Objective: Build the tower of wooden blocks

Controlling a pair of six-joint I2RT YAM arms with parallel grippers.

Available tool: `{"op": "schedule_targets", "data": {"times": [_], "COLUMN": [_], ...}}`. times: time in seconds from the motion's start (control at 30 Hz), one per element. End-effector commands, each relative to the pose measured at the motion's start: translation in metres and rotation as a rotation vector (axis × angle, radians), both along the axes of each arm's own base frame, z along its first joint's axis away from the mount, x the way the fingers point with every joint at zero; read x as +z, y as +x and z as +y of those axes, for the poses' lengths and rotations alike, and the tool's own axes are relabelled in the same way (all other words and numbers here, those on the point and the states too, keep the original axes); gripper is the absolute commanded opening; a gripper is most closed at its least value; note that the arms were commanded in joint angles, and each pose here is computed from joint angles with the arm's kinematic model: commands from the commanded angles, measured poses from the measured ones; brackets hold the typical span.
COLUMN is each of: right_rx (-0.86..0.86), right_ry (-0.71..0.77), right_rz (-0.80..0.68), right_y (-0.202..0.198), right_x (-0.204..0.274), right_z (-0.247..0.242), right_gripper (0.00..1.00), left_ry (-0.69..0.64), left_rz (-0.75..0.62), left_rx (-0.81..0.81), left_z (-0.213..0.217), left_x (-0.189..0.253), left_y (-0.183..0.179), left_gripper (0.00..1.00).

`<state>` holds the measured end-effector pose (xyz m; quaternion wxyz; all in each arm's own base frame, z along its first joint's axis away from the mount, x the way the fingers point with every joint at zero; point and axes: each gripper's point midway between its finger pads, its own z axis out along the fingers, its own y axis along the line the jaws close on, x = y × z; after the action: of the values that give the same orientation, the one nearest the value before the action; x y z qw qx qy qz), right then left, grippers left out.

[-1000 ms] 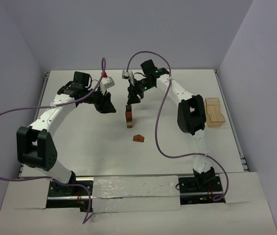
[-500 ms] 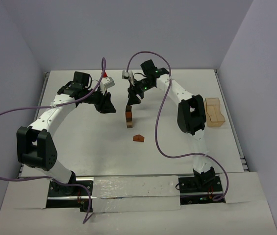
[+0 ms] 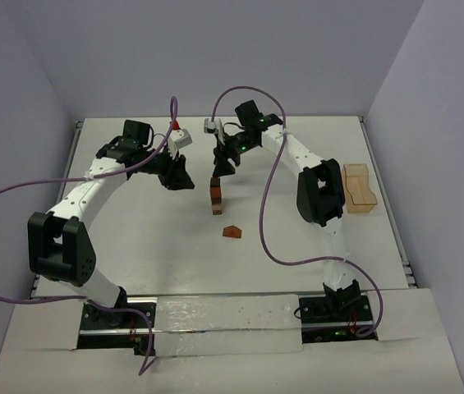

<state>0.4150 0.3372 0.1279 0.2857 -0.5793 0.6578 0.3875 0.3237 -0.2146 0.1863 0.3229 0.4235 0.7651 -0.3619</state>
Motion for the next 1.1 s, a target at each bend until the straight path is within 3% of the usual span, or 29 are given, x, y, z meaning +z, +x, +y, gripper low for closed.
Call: {"op": "schedule_targets", "data": {"times": [0.0,0.43,0.8,0.93,1.0,1.07], "right_rx": [0.039,-0.020,-0.226,-0.270,-0.289,-0.302], "right_ry": [0.030,0.055,0.165,0.209,0.196,0.189], "right_rz": [-0.016,-0.037,-0.123,-0.150,-0.130,-0.159], "right_y": [-0.004,0.009,0.057,0.048,0.045,0.022], "right_x": [0.012,0.023,0.094,0.135,0.130,0.148], "right_z": [0.012,0.014,-0.014,-0.035,-0.044,-0.060], "right_gripper": [0.67,0.69,0.64,0.60,0.59,0.57], "left_ry": [-0.024,-0.021,-0.031,-0.031,-0.032,-0.031], "left_rz": [-0.039,-0.044,-0.072,-0.093,-0.098,-0.102], "left_rx": [-0.026,-0.015,0.041,0.063,0.064,0.080], "left_z": [-0.003,-0.002,0.004,0.008,0.008,0.013], "left_x": [0.012,0.011,0.019,0.022,0.023,0.025], "left_y": [0.002,0.003,0.010,0.010,0.009,0.009], "left_gripper": [0.47,0.47,0.42,0.38,0.37,0.36]}}
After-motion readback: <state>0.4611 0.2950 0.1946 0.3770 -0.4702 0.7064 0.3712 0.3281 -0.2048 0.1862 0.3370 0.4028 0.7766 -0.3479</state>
